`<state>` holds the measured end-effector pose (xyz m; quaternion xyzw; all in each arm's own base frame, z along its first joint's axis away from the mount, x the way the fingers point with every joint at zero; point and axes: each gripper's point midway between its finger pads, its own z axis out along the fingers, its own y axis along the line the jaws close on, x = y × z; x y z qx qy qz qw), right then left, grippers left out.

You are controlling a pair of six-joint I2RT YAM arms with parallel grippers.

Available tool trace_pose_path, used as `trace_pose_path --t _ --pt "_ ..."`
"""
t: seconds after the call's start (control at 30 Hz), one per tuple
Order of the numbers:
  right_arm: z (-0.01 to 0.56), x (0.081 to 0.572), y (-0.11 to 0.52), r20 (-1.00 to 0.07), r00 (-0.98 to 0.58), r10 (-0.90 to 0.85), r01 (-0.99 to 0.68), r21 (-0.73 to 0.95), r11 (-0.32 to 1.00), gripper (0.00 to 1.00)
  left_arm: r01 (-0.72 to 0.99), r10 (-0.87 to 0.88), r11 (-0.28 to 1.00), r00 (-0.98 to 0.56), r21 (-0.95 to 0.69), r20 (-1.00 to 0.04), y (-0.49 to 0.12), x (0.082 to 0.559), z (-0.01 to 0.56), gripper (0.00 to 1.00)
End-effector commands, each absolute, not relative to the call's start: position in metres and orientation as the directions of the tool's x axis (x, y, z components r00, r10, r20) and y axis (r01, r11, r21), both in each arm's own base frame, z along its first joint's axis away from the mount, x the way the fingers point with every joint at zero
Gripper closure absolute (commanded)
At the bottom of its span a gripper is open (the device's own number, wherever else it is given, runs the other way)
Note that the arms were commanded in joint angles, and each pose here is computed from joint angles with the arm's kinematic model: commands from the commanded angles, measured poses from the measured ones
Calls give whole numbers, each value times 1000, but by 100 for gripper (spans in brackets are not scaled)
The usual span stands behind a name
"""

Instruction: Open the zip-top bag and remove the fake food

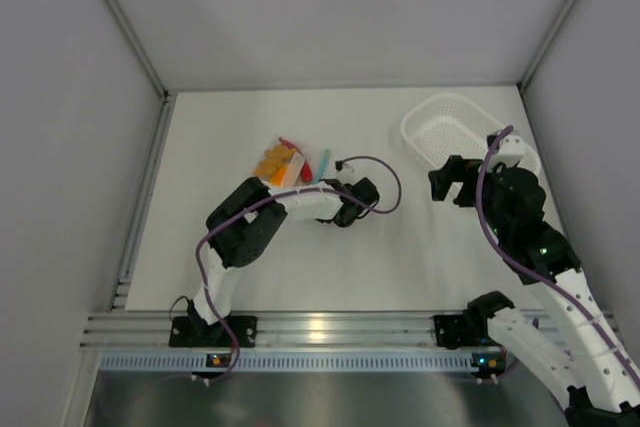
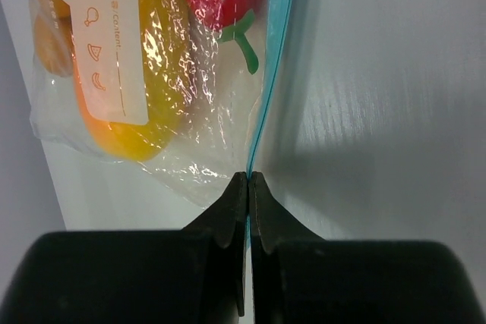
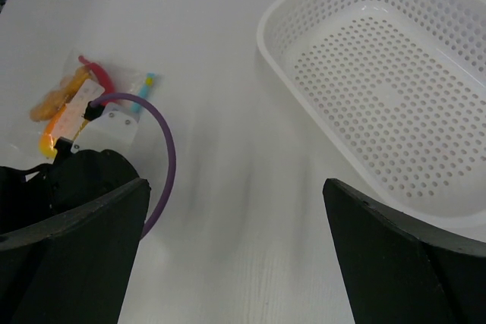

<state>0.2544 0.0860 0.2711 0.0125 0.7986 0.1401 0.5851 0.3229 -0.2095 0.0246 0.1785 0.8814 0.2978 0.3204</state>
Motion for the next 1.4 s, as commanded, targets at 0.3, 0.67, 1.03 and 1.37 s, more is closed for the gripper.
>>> trace_pose_path --t 0.3,0.67,1.03,1.37 --pt "282 253 89 -943 -263 205 -171 254 952 1 304 423 906 -648 294 -634 -262 314 135 100" --pt "287 237 150 -950 -226 213 -518 303 800 1 530 377 847 -535 47 -756 -282 274 230 100" --pt "296 190 198 -971 -211 115 -821 240 517 14 780 345 614 -401 -119 -848 -298 214 302 100" --pt "309 197 174 -977 -99 187 -743 198 639 21 831 280 548 -290 -96 -915 -290 199 353 100"
